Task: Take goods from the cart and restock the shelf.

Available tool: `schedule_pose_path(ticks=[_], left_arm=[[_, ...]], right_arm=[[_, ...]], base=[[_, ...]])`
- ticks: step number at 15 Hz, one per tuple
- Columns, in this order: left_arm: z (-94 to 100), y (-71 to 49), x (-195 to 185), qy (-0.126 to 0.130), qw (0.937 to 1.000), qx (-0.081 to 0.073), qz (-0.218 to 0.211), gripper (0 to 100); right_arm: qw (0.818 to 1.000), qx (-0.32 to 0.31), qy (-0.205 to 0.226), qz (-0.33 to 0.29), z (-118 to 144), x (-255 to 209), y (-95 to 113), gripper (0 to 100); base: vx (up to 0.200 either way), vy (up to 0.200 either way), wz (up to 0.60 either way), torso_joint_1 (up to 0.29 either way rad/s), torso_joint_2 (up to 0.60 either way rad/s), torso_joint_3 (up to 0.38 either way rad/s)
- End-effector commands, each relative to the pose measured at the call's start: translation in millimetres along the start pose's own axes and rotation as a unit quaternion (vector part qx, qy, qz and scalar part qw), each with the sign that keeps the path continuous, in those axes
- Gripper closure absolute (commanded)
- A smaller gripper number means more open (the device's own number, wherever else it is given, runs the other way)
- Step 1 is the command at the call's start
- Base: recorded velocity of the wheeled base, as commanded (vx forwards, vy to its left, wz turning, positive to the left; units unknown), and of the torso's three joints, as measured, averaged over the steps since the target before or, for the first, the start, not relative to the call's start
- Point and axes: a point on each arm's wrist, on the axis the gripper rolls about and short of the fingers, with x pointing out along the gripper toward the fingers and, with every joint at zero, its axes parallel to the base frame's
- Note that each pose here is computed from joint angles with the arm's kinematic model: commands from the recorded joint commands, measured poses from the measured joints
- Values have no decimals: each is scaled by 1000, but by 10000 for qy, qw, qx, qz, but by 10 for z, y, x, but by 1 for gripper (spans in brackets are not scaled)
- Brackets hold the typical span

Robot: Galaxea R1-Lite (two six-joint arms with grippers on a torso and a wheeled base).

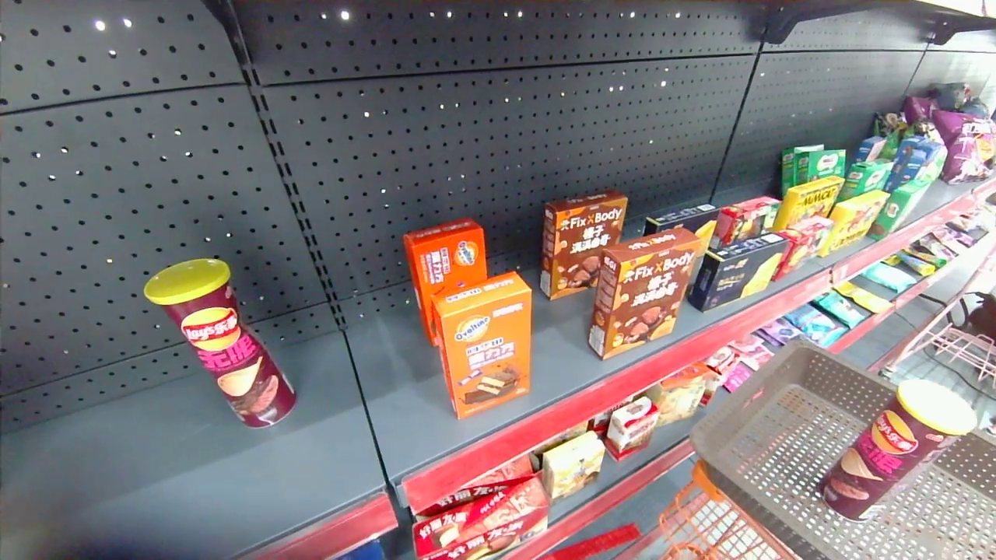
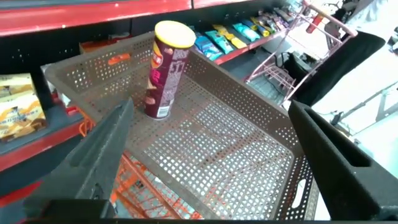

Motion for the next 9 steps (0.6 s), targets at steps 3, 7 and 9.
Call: schedule_pose_path(ticks=[3, 7, 9], left_arm=[[0, 1, 0, -2, 10000, -18, 15, 0], [0, 1, 0, -2, 10000, -18, 15, 0], [0, 1, 0, -2, 10000, -26, 15, 0]], right_arm=[[10000, 0, 18, 15, -6, 4, 0, 0], [10000, 0, 27, 10, -14, 6, 2, 0], [10000, 0, 27, 10, -14, 6, 2, 0]], base=[[-67, 0, 0, 1, 4, 2], [0, 0, -450, 4, -4, 2], [0, 0, -600, 7, 2, 2]])
